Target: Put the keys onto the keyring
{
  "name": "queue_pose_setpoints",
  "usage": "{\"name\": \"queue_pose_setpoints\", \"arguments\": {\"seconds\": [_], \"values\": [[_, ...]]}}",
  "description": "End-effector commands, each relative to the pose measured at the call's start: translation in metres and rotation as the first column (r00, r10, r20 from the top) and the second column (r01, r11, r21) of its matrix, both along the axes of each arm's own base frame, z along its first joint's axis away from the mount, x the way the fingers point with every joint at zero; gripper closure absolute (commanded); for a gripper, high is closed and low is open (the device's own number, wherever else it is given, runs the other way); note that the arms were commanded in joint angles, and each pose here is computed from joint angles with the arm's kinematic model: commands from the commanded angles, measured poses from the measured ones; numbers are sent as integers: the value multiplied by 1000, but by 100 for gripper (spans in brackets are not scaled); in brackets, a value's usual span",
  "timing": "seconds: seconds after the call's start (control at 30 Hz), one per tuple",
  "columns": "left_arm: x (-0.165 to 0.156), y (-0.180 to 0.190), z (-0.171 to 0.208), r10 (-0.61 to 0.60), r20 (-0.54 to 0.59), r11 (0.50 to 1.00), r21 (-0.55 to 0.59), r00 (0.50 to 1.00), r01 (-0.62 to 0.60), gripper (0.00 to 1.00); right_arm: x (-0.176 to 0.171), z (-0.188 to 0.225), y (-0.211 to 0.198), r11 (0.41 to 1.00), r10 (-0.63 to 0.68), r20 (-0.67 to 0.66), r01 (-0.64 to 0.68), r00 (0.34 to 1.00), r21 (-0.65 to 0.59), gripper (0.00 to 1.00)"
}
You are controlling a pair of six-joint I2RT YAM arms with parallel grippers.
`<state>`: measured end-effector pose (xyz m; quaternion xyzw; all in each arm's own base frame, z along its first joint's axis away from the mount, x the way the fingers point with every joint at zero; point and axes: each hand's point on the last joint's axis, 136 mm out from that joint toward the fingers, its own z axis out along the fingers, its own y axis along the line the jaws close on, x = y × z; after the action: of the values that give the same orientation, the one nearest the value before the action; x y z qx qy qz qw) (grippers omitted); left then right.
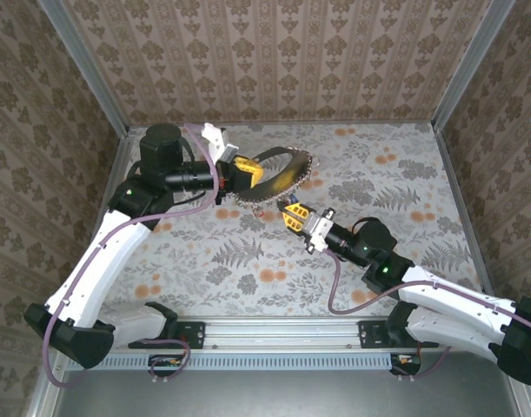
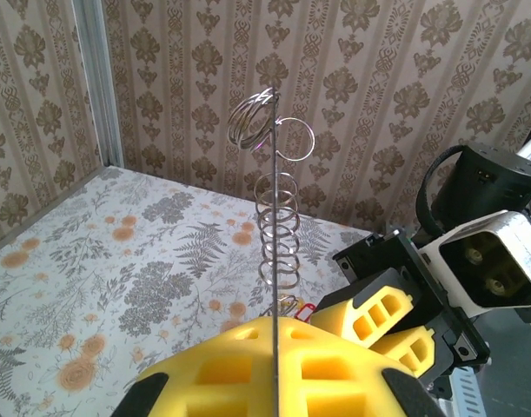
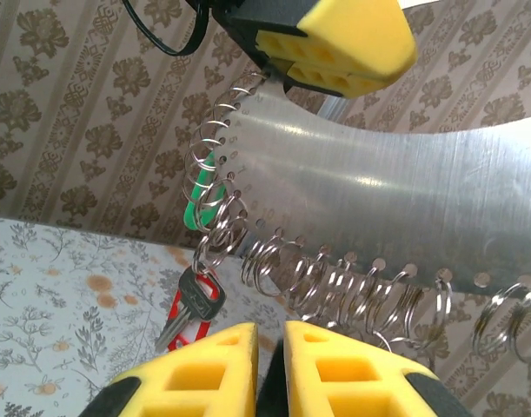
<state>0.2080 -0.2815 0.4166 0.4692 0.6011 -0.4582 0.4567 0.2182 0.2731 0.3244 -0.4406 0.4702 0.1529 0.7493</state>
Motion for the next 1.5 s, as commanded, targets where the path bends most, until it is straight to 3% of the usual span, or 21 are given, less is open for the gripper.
{"name": "queue_pose_setpoints", "arguments": {"seconds": [0.0, 1.47], "values": [[-7, 1, 23, -18, 92, 999, -26, 996, 20, 100, -1, 11, 0, 1000, -9, 52, 9, 999, 17, 82], [-2, -2, 23, 12, 70, 1000, -9, 997, -11, 100, 32, 23, 15, 987, -138, 67, 132, 988, 93, 80]]}}
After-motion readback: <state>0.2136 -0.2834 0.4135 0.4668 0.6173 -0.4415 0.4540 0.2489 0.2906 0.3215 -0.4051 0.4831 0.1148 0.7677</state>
